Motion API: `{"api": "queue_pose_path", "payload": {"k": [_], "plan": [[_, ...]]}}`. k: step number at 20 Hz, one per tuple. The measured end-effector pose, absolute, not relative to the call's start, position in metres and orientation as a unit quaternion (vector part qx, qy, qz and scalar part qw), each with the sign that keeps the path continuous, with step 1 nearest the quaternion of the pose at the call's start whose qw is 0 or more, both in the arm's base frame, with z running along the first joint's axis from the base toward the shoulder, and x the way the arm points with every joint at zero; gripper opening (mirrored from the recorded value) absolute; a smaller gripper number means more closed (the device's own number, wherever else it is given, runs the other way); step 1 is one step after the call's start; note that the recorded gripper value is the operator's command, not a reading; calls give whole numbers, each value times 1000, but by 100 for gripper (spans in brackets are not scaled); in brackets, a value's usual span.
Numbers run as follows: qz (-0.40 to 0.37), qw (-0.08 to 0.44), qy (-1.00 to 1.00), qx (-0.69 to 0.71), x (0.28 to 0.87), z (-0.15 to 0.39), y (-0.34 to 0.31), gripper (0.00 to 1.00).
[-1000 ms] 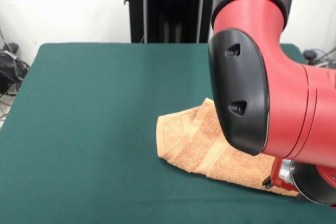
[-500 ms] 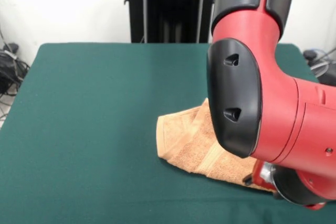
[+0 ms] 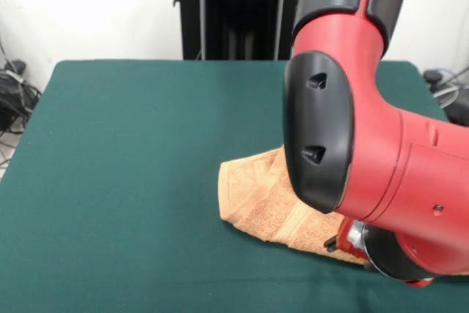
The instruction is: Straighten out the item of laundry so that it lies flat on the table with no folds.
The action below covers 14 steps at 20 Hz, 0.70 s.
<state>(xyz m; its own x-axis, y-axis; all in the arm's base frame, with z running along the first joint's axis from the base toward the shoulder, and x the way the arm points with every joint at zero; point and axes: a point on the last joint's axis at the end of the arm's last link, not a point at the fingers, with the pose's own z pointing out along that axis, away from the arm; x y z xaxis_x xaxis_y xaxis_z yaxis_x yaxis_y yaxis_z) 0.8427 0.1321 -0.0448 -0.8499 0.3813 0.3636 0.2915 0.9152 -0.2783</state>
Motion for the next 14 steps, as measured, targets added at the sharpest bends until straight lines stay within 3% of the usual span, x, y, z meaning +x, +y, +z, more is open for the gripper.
{"api": "queue_pose_path", "payload": {"k": [14], "plan": [[59,218,-954,-196,842,-68,111,100]]}}
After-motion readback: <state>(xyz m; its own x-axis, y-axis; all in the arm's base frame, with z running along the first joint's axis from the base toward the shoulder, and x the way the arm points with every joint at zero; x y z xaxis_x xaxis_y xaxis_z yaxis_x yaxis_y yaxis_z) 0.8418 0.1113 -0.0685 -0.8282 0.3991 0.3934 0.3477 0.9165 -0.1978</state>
